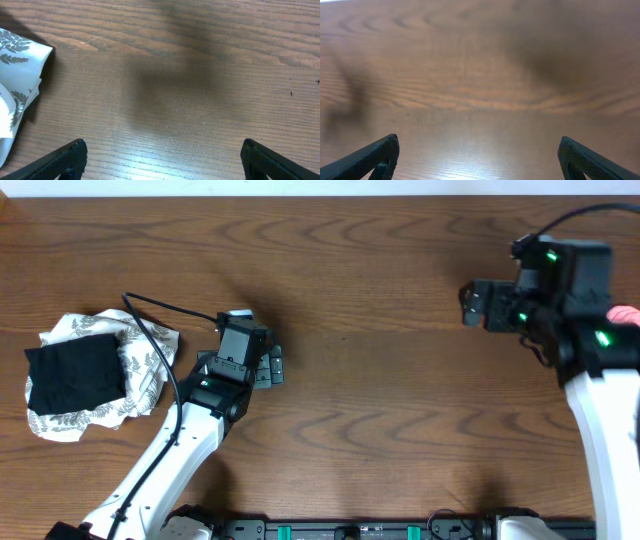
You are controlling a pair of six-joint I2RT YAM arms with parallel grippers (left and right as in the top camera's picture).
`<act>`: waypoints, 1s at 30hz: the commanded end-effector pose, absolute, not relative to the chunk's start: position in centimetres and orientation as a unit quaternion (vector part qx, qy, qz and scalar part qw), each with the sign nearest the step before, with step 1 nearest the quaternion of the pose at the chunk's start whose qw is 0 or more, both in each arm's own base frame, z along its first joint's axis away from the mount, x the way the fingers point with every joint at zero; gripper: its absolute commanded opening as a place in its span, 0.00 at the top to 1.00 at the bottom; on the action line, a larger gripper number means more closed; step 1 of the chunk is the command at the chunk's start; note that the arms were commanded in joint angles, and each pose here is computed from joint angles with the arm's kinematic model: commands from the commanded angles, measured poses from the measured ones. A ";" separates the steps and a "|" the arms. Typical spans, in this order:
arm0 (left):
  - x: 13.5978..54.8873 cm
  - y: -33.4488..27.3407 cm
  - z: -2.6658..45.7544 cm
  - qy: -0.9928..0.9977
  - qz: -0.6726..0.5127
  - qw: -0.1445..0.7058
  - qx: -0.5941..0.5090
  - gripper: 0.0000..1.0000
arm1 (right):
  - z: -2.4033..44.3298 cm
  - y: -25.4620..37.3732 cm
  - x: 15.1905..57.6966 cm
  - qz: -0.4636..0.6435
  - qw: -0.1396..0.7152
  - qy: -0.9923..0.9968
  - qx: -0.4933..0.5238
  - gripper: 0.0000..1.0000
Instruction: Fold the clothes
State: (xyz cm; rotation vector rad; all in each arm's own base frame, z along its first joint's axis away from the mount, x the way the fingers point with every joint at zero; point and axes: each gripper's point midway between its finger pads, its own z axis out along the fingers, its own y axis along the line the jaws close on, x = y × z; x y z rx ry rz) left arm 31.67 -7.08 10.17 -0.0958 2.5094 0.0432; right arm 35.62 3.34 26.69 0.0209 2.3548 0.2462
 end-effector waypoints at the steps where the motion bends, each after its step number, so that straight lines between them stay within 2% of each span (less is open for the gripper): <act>1: 32.0 -7.0 10.7 0.948 0.024 0.317 -0.034 0.02 | 31.0 3.0 33.1 0.059 0.444 0.892 -0.060 0.01; 4: 32.0 -7.0 10.7 0.948 0.024 0.317 -0.034 0.02 | 32.7 2.1 31.0 0.030 0.478 0.876 -0.058 0.01; 8: 32.0 -7.0 10.7 0.948 0.024 0.317 -0.033 0.02 | 32.0 1.4 27.7 0.014 0.504 0.862 -0.045 0.01; 17: 32.0 -7.0 10.7 0.948 0.024 0.317 -0.034 0.02 | 23.6 1.2 21.0 0.035 0.543 0.839 -0.008 0.01; 30: 32.0 -7.0 10.7 0.948 0.024 0.317 -0.034 0.02 | 15.2 1.3 19.9 0.045 0.548 0.835 0.003 0.01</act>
